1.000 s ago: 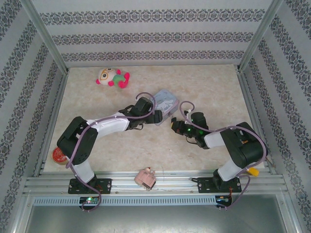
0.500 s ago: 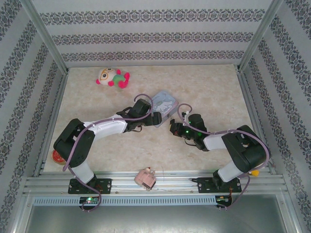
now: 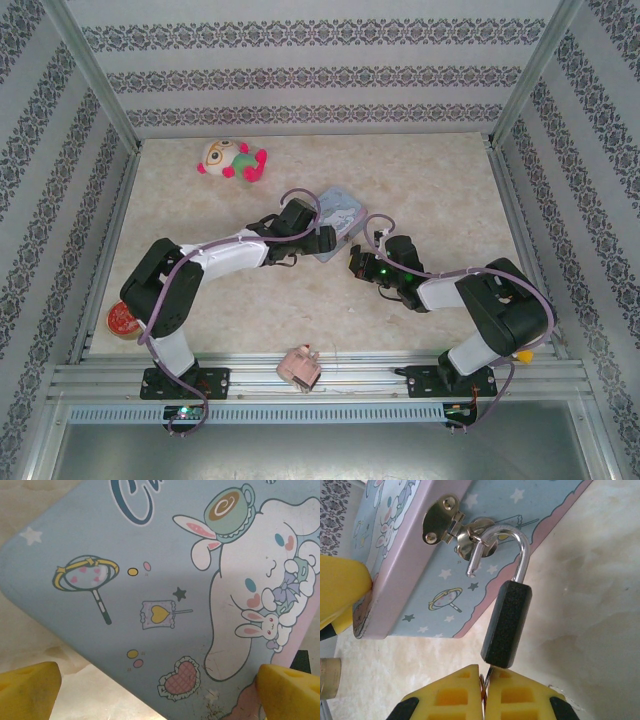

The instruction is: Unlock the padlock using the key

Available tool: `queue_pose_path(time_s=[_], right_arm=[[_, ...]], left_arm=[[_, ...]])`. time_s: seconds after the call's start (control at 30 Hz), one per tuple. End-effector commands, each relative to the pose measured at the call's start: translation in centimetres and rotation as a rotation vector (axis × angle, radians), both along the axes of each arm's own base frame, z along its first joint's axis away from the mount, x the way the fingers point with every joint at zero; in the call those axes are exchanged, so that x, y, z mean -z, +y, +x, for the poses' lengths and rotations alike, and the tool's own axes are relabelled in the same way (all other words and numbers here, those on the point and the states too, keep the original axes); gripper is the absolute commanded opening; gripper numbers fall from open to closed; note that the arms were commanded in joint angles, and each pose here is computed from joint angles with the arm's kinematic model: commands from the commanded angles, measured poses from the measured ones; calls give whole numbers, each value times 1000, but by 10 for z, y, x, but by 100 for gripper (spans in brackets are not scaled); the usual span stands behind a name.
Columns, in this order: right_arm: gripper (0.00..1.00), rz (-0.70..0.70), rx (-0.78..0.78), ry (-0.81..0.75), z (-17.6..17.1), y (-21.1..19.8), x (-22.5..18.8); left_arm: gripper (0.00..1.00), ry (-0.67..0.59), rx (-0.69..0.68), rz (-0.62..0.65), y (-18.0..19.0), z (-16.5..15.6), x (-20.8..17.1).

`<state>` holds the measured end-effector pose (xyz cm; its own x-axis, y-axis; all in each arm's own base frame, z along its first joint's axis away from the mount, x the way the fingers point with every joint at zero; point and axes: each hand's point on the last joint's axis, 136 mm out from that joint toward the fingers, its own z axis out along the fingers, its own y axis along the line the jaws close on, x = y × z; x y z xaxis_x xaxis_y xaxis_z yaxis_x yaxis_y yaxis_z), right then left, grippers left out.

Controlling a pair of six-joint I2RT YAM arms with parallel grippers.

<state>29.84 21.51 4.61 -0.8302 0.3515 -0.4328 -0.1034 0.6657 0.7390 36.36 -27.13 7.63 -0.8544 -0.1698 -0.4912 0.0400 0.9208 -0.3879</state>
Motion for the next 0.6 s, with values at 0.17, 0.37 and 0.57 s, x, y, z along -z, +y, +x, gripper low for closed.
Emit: queue_pose_path(time_s=[0.17,0.37,0.57], right_arm=[[0,50,28,-96,18,11,-31],[0,55,24,-107,20,14,-35],[0,53,23,-100,18,14,-33]], left_arm=[[99,99,18,60,10,-24,30],[99,110,19,46,9,-26,34],[99,113,15,36,7,-25,34]])
